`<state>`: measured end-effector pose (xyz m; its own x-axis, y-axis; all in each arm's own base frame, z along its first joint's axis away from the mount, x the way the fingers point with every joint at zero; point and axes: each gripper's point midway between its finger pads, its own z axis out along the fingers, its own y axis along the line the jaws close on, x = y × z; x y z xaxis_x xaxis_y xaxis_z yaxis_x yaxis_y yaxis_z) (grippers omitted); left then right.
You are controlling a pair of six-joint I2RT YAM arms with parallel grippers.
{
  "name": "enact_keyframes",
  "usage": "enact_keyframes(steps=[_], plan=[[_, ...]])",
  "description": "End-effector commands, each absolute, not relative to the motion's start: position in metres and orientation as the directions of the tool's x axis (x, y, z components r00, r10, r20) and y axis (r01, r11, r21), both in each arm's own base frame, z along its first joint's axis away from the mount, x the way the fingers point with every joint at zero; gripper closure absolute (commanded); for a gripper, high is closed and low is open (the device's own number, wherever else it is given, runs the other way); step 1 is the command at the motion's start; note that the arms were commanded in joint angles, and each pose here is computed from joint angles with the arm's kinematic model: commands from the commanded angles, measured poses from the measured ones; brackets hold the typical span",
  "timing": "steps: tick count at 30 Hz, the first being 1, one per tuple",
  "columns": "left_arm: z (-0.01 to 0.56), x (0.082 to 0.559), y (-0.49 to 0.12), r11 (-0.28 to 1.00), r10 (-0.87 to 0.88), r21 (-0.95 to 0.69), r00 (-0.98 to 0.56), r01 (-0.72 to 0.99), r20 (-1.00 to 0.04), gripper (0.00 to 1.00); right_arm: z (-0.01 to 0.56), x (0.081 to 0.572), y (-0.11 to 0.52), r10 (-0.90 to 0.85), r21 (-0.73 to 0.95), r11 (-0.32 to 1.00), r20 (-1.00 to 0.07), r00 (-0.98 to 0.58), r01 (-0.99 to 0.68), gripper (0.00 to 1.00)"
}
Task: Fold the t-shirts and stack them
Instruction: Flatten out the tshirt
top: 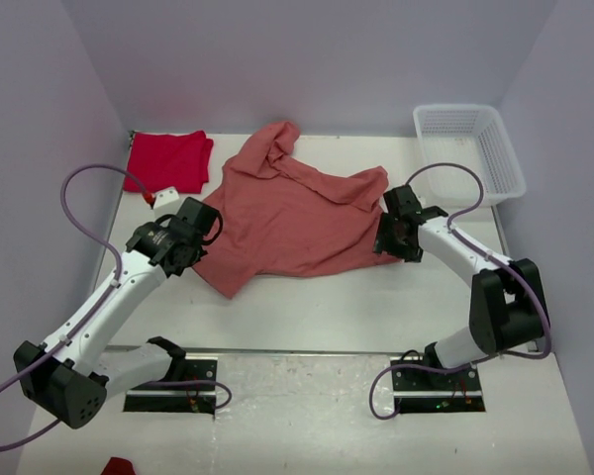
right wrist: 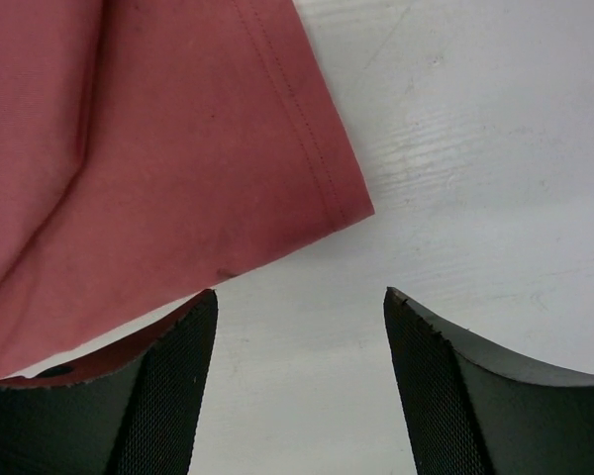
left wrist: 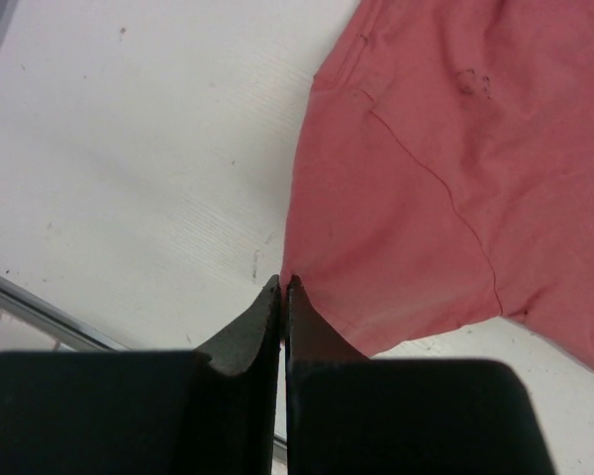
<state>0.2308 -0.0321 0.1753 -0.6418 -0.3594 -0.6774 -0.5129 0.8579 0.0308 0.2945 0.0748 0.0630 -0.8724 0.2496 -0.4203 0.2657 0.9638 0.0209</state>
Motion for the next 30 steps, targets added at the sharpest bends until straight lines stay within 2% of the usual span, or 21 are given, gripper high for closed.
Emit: enact_keyframes(steps=[1,10,17,19,22,24,25,27,28,30], plan=[[0.178,0.241,-0.031,0.868,-0.335,0.029,-0.629,-0.495,-0.702,1.0,0.054,0.3,0.071,0.298,0.014,0.946,-0.437,-0.849,0.325,0.31],[0.173,0.24,-0.037,0.885,-0.333,0.006,-0.642,-0.466,-0.691,1.0,0.043,0.309,0.061,0.327,0.005,0.935,-0.397,-0.858,0.354,0.34],[0.179,0.243,-0.041,0.895,-0.334,-0.022,-0.636,-0.446,-0.696,1.0,0.034,0.318,0.066,0.324,0.0,0.938,-0.362,-0.874,0.347,0.41],[0.179,0.244,-0.043,0.897,-0.333,-0.024,-0.639,-0.441,-0.694,1.0,0.035,0.323,0.069,0.326,0.013,0.938,-0.361,-0.874,0.345,0.49],[0.177,0.244,-0.043,0.899,-0.328,-0.02,-0.643,-0.437,-0.692,1.0,0.036,0.329,0.072,0.325,0.022,0.94,-0.364,-0.873,0.34,0.54],[0.176,0.244,-0.044,0.901,-0.327,-0.02,-0.647,-0.434,-0.689,1.0,0.036,0.333,0.073,0.322,0.023,0.941,-0.365,-0.873,0.337,0.67],[0.176,0.244,-0.044,0.903,-0.324,-0.021,-0.648,-0.43,-0.689,1.0,0.036,0.334,0.074,0.321,0.025,0.942,-0.366,-0.874,0.335,0.79],[0.174,0.245,-0.044,0.903,-0.323,-0.018,-0.65,-0.429,-0.688,1.0,0.036,0.337,0.075,0.321,0.028,0.942,-0.37,-0.871,0.335,0.89],[0.175,0.244,-0.045,0.903,-0.323,-0.02,-0.65,-0.428,-0.688,1.0,0.036,0.337,0.075,0.322,0.032,0.942,-0.37,-0.872,0.334,0.91],[0.175,0.244,-0.045,0.905,-0.321,-0.02,-0.651,-0.425,-0.688,1.0,0.035,0.337,0.076,0.322,0.032,0.942,-0.367,-0.873,0.334,0.89]])
